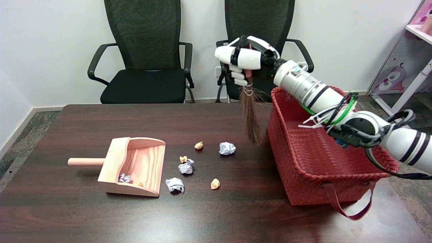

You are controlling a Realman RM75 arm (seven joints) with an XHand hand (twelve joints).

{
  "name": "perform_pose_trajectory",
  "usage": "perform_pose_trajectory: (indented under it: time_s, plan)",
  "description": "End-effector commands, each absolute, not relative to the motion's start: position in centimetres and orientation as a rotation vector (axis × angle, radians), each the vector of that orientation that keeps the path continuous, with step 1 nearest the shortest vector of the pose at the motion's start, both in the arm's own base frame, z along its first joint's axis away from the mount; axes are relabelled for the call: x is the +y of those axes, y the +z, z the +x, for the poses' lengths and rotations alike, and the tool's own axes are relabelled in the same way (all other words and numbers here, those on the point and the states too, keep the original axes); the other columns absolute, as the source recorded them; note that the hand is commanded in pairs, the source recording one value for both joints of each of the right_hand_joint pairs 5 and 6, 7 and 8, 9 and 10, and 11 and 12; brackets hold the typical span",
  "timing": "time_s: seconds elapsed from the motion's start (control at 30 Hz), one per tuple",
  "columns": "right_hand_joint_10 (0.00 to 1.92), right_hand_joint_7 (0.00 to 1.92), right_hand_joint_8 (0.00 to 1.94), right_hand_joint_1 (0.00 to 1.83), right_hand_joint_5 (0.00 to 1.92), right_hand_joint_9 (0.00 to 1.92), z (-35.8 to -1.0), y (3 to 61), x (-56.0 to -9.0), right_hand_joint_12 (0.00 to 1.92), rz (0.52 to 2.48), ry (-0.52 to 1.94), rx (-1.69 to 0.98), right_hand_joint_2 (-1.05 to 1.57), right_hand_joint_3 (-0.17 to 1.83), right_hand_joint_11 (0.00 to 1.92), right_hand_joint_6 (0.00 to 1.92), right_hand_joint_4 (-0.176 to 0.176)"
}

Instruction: Sweep the paper ball into the dustpan.

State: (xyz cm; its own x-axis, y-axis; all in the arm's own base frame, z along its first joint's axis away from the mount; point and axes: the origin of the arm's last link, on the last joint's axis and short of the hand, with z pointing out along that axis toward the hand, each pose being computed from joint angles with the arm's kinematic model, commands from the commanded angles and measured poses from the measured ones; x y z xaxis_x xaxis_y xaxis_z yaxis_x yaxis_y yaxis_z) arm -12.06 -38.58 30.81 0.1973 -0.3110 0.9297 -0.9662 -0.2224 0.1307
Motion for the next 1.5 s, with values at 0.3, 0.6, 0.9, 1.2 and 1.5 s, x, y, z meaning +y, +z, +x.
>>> perform_pose_trajectory:
  time_s: [0.3,0.6,0.9,1.2,1.5]
  plan:
    - [1.92,1.92,1.92,0.92,1.92,1.92,-14.9,27.9,-37.6,1.92,1.773,0.988,-1.165,1.34,1.52,1.92,1.92,0.176]
    - [1.92,1.92,1.92,0.92,1.92,1.92,-14.2,27.3,-37.3,1.92,1.801,1.000,-1.166,1.33,1.53,1.92,1.92,0.176]
    - [1.92,1.92,1.92,0.92,1.92,1.92,-14.9,27.3,-37.3,1.92,1.808,0.953,-1.151,1.32,1.53,1.92,1.92,0.176]
    - [1.92,1.92,1.92,0.91,1.92,1.92,-14.4,27.2,-37.3,1.92,1.819,0.951,-1.146,1.34,1.48,1.92,1.92,0.176]
    - [1.92,1.92,1.92,0.91,1.92,1.92,-17.1,26.8,-37.2,1.92,1.822,0.781,-1.140,1.35,1.41,1.92,1.92,0.176]
